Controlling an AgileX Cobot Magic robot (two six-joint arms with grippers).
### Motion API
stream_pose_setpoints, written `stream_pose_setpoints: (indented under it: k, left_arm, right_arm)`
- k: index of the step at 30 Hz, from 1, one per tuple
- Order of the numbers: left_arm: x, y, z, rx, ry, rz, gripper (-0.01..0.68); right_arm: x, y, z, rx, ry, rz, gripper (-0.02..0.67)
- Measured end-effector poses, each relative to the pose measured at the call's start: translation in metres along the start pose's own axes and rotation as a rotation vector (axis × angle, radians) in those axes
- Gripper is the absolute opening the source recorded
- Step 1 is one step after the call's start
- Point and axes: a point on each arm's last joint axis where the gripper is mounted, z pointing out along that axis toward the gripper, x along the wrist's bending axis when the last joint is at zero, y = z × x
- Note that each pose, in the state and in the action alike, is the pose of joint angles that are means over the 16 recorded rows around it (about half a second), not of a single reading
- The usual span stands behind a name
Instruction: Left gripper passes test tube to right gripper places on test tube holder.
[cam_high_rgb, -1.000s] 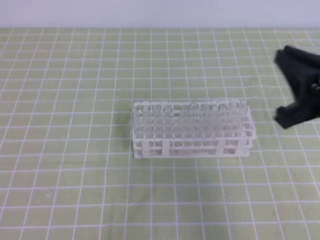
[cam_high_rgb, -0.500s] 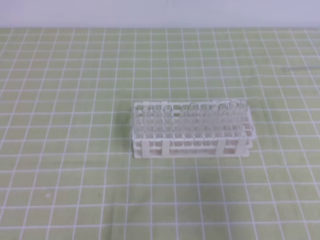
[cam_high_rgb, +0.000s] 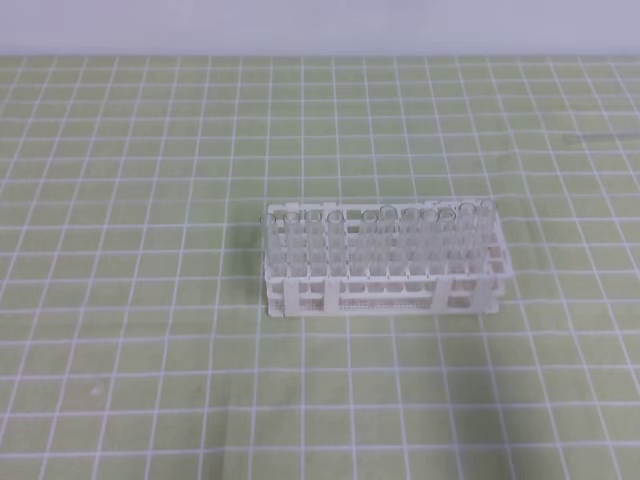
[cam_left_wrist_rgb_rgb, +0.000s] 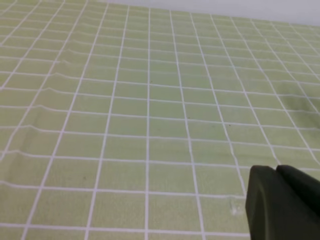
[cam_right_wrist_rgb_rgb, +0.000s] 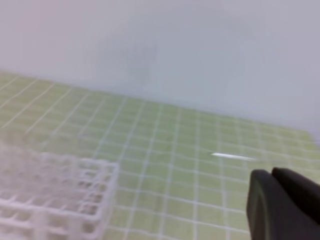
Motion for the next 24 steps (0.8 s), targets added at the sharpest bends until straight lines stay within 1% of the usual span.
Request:
stream_pose_setpoints:
  k: [6,12,17,24]
  left_arm:
    - [0.000,-0.001,0.000,0.004,0.000,0.000,-0.003]
    - [0.000,-0.001,0.000,-0.002,0.001,-0.001,-0.003]
    - [0.000,-0.001,0.000,0.003,0.001,-0.001,-0.003]
    - [0.000,-0.001,0.000,0.005,0.000,-0.001,-0.003]
  right_arm:
    - [-0.001,-0.042,-0.010,-0.079,-0.073,0.046,-0.015]
    - [0.002,-0.073,-0.012,-0.093,-0.097,0.087,-0.015]
    - [0.004,-0.086,-0.012,-0.077,-0.090,0.120,-0.015]
    - [0.005,-0.092,-0.012,-0.031,-0.075,0.149,-0.015]
